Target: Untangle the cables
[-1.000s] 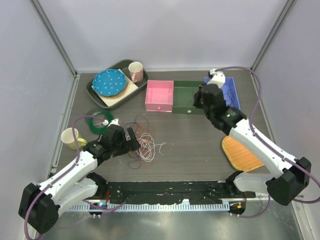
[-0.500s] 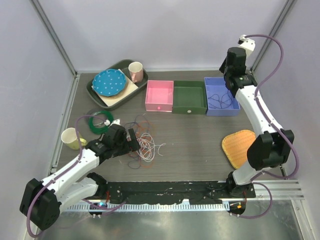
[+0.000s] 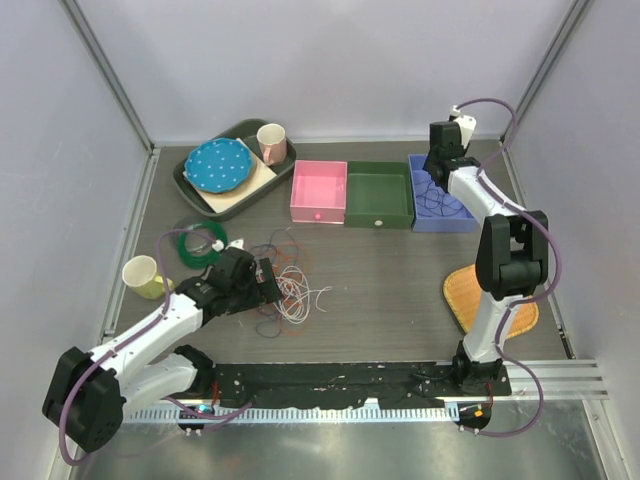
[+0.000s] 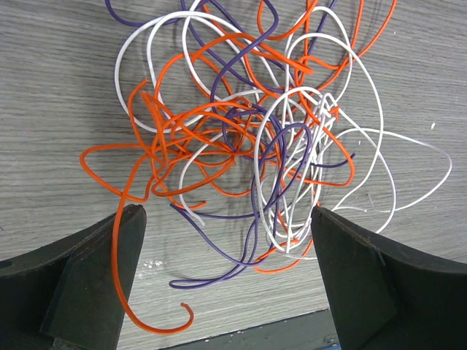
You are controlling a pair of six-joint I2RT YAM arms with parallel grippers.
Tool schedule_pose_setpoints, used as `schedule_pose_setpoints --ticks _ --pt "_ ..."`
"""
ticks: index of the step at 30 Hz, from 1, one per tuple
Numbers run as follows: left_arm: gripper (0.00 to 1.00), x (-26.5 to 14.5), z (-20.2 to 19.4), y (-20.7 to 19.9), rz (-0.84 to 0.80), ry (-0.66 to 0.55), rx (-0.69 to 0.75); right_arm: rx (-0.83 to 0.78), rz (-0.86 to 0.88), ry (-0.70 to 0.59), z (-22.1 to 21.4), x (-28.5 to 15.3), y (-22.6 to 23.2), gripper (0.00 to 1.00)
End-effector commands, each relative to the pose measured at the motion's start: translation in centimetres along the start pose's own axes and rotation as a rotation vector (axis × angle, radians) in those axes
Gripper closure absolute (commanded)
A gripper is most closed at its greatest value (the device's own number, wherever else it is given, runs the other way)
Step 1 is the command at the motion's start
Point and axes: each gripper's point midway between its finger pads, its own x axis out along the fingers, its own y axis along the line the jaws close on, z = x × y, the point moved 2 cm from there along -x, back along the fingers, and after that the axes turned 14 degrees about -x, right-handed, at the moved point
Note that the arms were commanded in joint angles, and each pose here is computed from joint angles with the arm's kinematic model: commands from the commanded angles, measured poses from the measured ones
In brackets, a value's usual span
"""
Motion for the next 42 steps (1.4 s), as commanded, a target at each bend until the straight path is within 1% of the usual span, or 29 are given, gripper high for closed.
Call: schedule_pose_setpoints --ticks 1,4,5,6,7,8,9,11,12,14,15,17,18,19,20,21,23,24,25,27,28,30,34,35,36,37,38,40,42 --pt "0.0 -0.1 0.9 -1.4 -0.047 -0.024 0.019 0.032 -0.041 -0.055 1.5 -0.3 -0.8 0.37" --pt "0.0 0.0 0.6 -1.8 -0.074 -0.005 0.021 0.082 -0.007 -0.086 2.9 -1.5 -0.7 0.2" --pt "0.0 0.0 0.5 -1.8 -0.078 -0.001 0.022 0.106 0.029 -0.122 4.3 -2.9 -0.7 0.15" --pt "0.0 0.0 0.4 -1.9 -0.083 0.001 0.025 0.138 0.068 -0.159 5.3 -3.6 -0.4 0.06" --pt "0.0 0.0 0.5 -2.0 -0.089 -0.001 0.025 0.146 0.121 -0.171 5.4 -4.2 0.2 0.05" --pt "0.0 0.0 0.5 -2.0 -0.09 0.0 0.03 0.167 0.183 -0.218 6.9 -6.1 0.4 0.05" --pt "0.0 -0.1 0.5 -2.1 -0.093 -0.002 0.03 0.215 0.317 -0.242 7.7 -7.4 2.2 0.05" --pt "0.0 -0.2 0.2 -2.3 -0.113 0.019 0.03 0.218 0.467 -0.267 7.6 -9.5 3.7 0.04" --pt "0.0 -0.2 0.2 -2.2 -0.114 0.018 0.029 0.219 0.627 -0.386 10.3 -12.8 4.8 0.04" --pt "0.0 -0.3 0.1 -2.3 -0.122 0.016 0.028 0.28 0.717 -0.405 9.6 -14.5 5.4 0.04" --pt "0.0 -0.4 0.2 -2.4 -0.125 0.011 0.026 0.312 0.766 -0.502 11.4 -17.1 5.0 0.04" --pt "0.0 -0.5 0.3 -2.3 -0.125 0.002 0.024 0.305 0.858 -0.48 9.7 -19.2 6.7 0.03" --pt "0.0 -0.5 0.4 -2.3 -0.121 -0.004 0.019 0.263 0.866 -0.442 8.3 -20.0 7.6 0.03" --pt "0.0 -0.6 0.4 -2.2 -0.12 -0.004 0.016 0.226 0.837 -0.447 7.6 -21.1 7.9 0.03" --pt "0.0 -0.7 0.4 -2.2 -0.121 -0.005 0.016 0.099 0.882 -0.445 5.5 -23.7 11.0 0.03" --pt "0.0 -0.8 1.2 -2.0 -0.101 -0.051 0.011 0.035 0.884 -0.412 3.6 -24.7 12.1 0.03" --pt "0.0 -1.1 1.7 -1.3 -0.06 -0.088 -0.019 -0.038 0.906 -0.397 0.2 -27.2 13.6 0.03" --pt "0.0 -1.5 2.5 -0.9 -0.041 -0.141 -0.041 -0.068 0.993 -0.402 -1.6 -30.0 15.4 0.03" --pt "0.0 -1.8 2.6 -0.3 -0.018 -0.154 -0.056 -0.085 0.981 -0.372 -4.2 -29.8 15.6 0.03" --pt "0.0 -2.2 2.8 0.2 -0.011 -0.179 -0.073 -0.075 1.043 -0.4 -6.0 -32.7 16.6 0.03" --pt "0.0 -2.6 3.2 0.3 -0.019 -0.208 -0.085 -0.088 1.053 -0.37 -8.2 -32.7 16.9 0.03" --pt "0.0 -2.8 3.4 0.5 -0.023 -0.226 -0.103 -0.104 1.125 -0.367 -10.2 -34.4 18.0 0.04" --pt "0.0 -3.3 3.7 0.8 -0.026 -0.253 -0.119 -0.248 1.252 -0.303 -16.1 -37.5 20.8 0.07" --pt "0.0 -3.3 3.6 0.9 -0.028 -0.253 -0.119 -0.26 1.242 -0.291 -16.7 -37.3 21.1 0.07" --pt "0.0 -3.3 3.6 0.7 -0.039 -0.252 -0.119 -0.263 1.169 -0.255 -17.2 -35.9 21.5 0.07" --pt "0.0 -3.2 3.5 0.6 -0.046 -0.242 -0.117 -0.205 1.11 -0.205 -17.2 -35.2 21.7 0.06" --pt "0.0 -3.0 3.1 0.5 -0.048 -0.223 -0.111 -0.215 1.035 -0.15 -18.1 -33.9 21.5 0.06" --pt "0.0 -2.8 3.0 0.4 -0.052 -0.209 -0.106 -0.174 0.907 -0.114 -17.6 -32.4 22.0 0.07" --pt "0.0 -2.6 2.9 0.2 -0.049 -0.192 -0.096 -0.18 0.852 -0.069 -17.9 -31.7 22.2 0.08"
